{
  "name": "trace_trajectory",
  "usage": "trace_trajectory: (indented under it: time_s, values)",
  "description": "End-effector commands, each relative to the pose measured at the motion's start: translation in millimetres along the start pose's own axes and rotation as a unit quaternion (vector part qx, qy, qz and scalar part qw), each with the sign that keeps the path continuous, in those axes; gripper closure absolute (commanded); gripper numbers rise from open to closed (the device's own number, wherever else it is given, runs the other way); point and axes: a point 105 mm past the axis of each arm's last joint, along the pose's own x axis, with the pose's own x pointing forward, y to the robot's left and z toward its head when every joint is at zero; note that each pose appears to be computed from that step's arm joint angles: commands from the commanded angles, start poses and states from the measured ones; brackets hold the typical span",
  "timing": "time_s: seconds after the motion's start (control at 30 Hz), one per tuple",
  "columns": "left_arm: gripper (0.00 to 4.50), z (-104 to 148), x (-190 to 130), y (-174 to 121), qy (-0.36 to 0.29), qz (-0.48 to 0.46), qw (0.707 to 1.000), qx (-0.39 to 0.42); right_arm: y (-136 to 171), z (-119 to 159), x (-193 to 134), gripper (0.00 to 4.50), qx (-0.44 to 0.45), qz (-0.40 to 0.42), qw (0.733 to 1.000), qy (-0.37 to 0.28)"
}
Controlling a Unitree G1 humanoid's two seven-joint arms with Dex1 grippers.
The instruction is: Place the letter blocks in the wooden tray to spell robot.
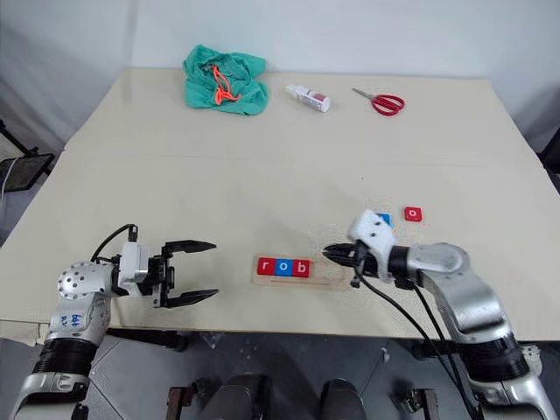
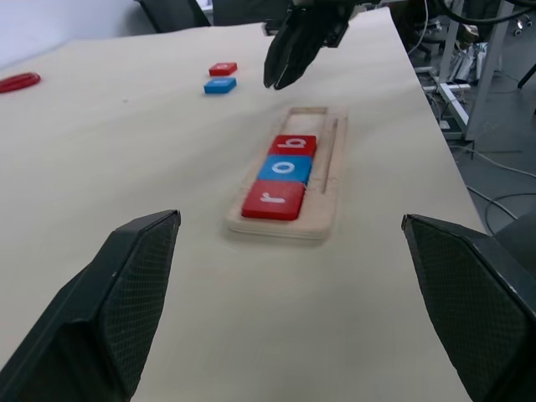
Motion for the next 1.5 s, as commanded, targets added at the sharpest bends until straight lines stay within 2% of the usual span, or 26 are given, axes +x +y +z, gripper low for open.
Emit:
trace_trajectory:
  time_s: [0.03,0.17,0.3,0.7,1.07,1.5]
  values:
    - [0.0,2.3,1.5,4.3,-0.009,-0.002,1.0,0.008,-12.7,11.8,-20.1,2.85,0.013,-0.093,0.993,-0.071]
    - [0.0,1.1,5.5,8.7,-0.014,-0.005,1.0,0.007,-21.9,0.8,-39.6,1.43,0.043,-0.196,0.974,-0.105]
    - [0.0,0.1,9.2,11.7,-0.02,-0.008,1.0,0.006,-16.7,-12.3,-49.8,0.02,0.065,-0.247,0.961,-0.111]
    - [0.0,-0.7,9.1,11.6,-0.027,-0.027,0.999,-0.002,-14.0,-43.7,-84.6,0.02,0.136,-0.397,0.9,-0.117]
    - [0.0,0.6,7.5,11.2,-0.028,-0.029,0.999,-0.001,-17.8,-60.2,-93.3,0.02,0.14,-0.419,0.89,-0.115]
    - [0.0,1.4,5.6,11.6,-0.027,-0.028,0.999,0.001,-21.7,-56.3,-87.6,0.02,0.132,-0.407,0.896,-0.118]
